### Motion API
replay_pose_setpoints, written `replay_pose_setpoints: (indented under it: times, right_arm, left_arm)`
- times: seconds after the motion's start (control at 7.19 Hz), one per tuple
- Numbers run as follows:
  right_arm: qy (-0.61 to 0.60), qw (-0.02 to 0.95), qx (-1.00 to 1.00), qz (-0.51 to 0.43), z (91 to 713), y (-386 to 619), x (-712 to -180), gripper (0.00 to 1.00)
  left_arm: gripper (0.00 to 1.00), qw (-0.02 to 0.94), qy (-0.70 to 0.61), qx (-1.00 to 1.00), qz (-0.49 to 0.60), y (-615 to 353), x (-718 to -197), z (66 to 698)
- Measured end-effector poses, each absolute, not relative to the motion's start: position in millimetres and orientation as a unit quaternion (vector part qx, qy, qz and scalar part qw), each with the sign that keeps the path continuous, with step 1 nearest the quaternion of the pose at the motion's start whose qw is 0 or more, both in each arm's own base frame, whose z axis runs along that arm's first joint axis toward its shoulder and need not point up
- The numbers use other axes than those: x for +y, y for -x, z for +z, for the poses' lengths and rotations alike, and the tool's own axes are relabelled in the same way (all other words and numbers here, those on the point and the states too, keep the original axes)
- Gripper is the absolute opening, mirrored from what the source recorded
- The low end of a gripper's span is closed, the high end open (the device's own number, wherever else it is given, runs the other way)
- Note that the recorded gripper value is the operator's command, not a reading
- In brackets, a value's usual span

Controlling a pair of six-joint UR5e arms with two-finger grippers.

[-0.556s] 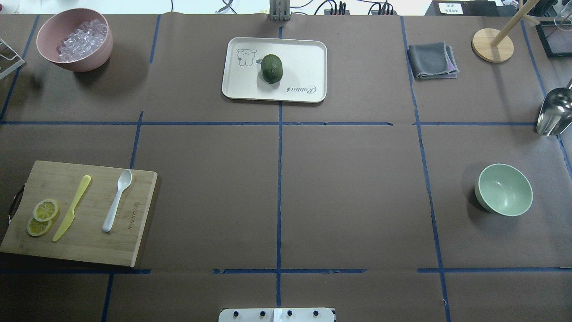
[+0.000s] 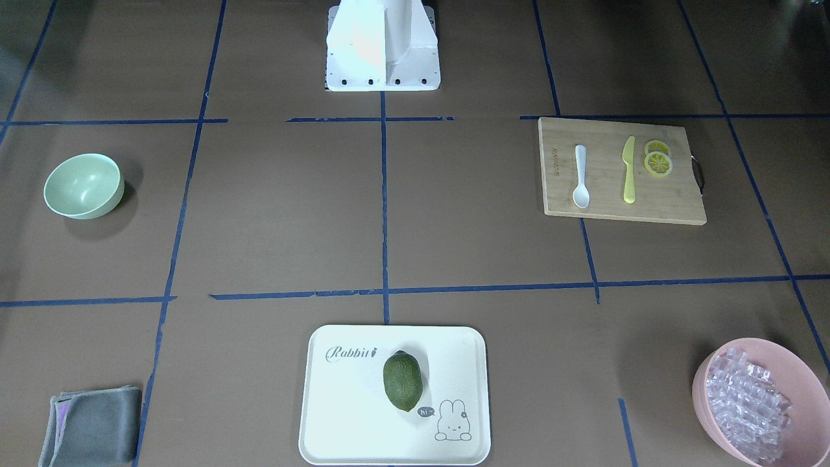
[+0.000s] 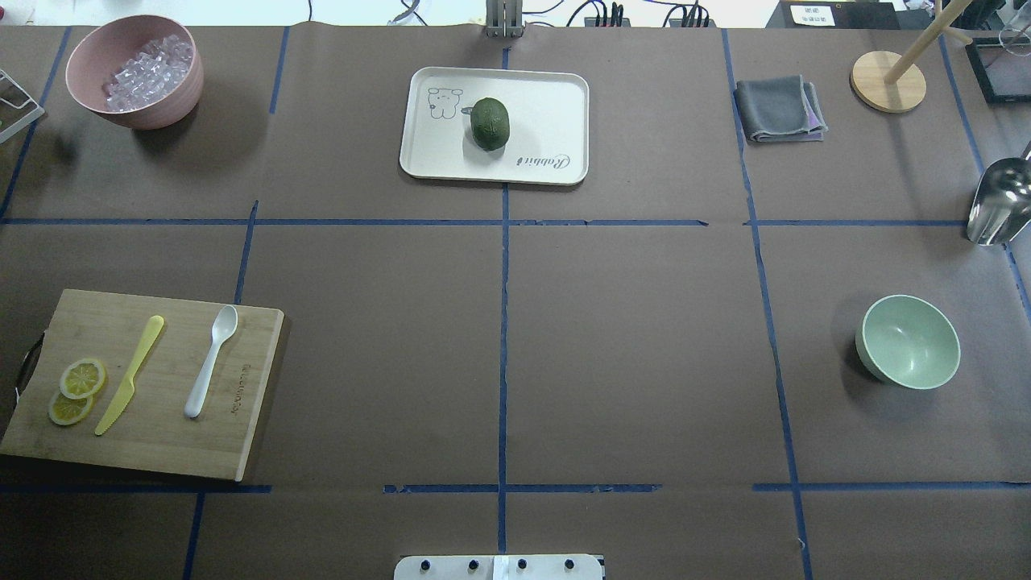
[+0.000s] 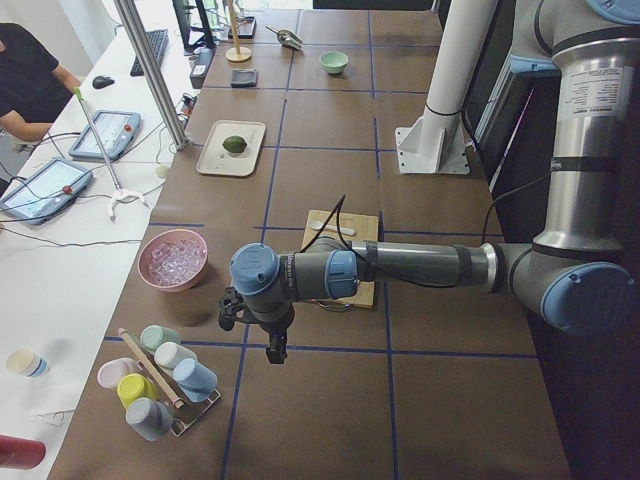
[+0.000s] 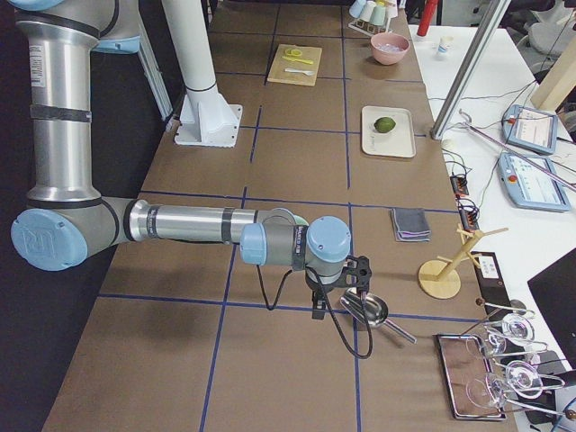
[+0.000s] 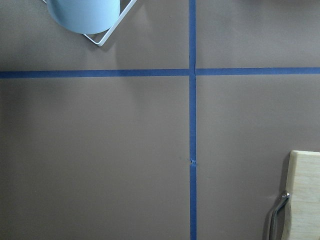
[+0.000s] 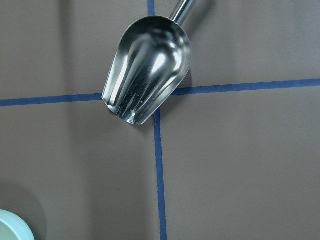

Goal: Place spoon in bowl

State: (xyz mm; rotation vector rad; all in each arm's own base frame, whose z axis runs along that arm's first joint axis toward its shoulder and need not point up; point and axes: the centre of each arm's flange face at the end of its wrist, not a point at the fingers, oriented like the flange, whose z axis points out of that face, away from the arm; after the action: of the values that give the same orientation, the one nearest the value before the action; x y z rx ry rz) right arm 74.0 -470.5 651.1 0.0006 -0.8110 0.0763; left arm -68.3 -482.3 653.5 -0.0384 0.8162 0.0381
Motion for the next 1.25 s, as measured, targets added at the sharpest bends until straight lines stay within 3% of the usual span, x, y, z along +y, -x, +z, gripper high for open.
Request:
replay_pose_setpoints:
  times: [1.25]
  right_arm:
    - [-0.01, 0.916, -0.401, 0.023, 609, -39, -484, 1.0]
  left_arm:
    - [1.0, 0.918, 0.003, 0.396, 0.021, 71, -478, 639]
